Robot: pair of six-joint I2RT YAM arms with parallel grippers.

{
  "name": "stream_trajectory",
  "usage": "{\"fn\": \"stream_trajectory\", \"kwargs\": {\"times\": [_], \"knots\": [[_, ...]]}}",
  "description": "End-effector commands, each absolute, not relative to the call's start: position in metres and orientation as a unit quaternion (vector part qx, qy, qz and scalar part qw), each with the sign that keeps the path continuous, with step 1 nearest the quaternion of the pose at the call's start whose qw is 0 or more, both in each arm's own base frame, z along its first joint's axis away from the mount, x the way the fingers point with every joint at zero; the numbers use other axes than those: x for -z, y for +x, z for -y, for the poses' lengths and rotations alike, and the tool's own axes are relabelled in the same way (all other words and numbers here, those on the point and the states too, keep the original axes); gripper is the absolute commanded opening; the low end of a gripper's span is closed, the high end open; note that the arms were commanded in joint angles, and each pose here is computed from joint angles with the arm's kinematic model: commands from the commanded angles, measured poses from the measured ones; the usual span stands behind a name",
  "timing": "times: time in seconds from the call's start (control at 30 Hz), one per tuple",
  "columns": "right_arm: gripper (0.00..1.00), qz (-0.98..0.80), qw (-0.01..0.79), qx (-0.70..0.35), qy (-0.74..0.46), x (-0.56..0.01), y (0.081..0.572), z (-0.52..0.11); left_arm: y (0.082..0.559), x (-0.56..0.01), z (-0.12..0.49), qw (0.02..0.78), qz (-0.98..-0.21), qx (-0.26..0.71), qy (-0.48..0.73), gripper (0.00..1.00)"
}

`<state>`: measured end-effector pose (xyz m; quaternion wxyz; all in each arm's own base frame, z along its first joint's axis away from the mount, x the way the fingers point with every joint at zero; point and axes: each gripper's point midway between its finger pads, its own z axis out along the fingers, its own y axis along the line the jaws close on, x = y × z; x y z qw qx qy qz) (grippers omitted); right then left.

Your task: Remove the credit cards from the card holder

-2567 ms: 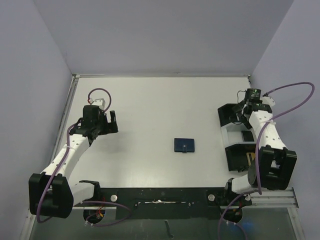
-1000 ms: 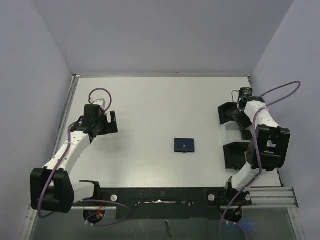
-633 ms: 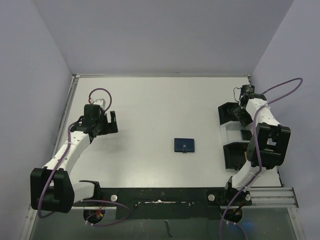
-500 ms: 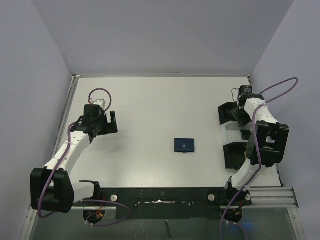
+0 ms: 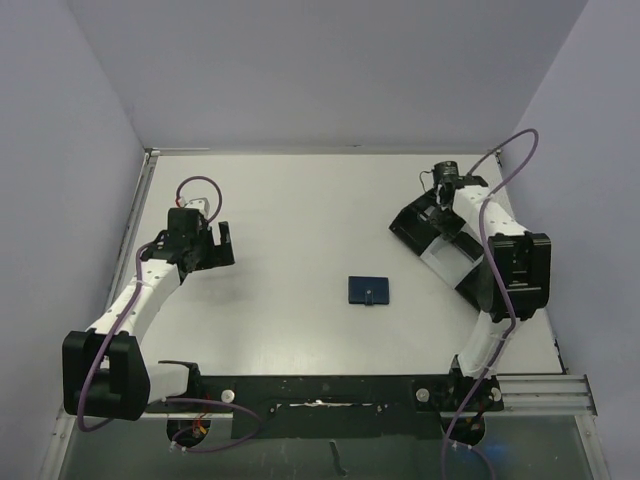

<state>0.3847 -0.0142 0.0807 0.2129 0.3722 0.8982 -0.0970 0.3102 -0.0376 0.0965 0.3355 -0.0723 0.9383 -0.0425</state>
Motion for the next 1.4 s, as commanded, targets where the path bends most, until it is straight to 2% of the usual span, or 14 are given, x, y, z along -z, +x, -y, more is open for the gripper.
{"fn": "stream_trajectory", "kwargs": {"times": [0.0,0.5,0.8,1.03,1.23,1.37], "knots": [[0.29,-0.911,0.241,0.089,0.323,-0.089,0.407,-0.024,0.326,-0.117,0.035,0.365,-0.927,0.044,-0.074,0.95],[0.28,-0.961,0.266,0.013,0.079,-0.095,0.400,-0.220,0.327,-0.125,0.024,0.380,-0.919,0.032,-0.095,0.95],[0.29,-0.966,0.253,-0.047,-0.020,-0.092,0.378,-0.284,0.328,-0.126,0.019,0.384,-0.917,0.032,-0.106,0.95],[0.47,-0.957,0.275,-0.074,-0.058,-0.120,0.381,-0.294,0.328,-0.127,0.023,0.384,-0.916,0.046,-0.103,0.95],[0.62,-0.943,0.325,-0.051,-0.053,-0.158,0.368,-0.261,0.328,-0.140,0.029,0.405,-0.906,0.072,-0.099,0.96],[0.63,-0.940,0.340,-0.028,0.005,-0.161,0.341,-0.220,0.327,-0.152,0.033,0.428,-0.892,0.098,-0.104,0.96]]}}
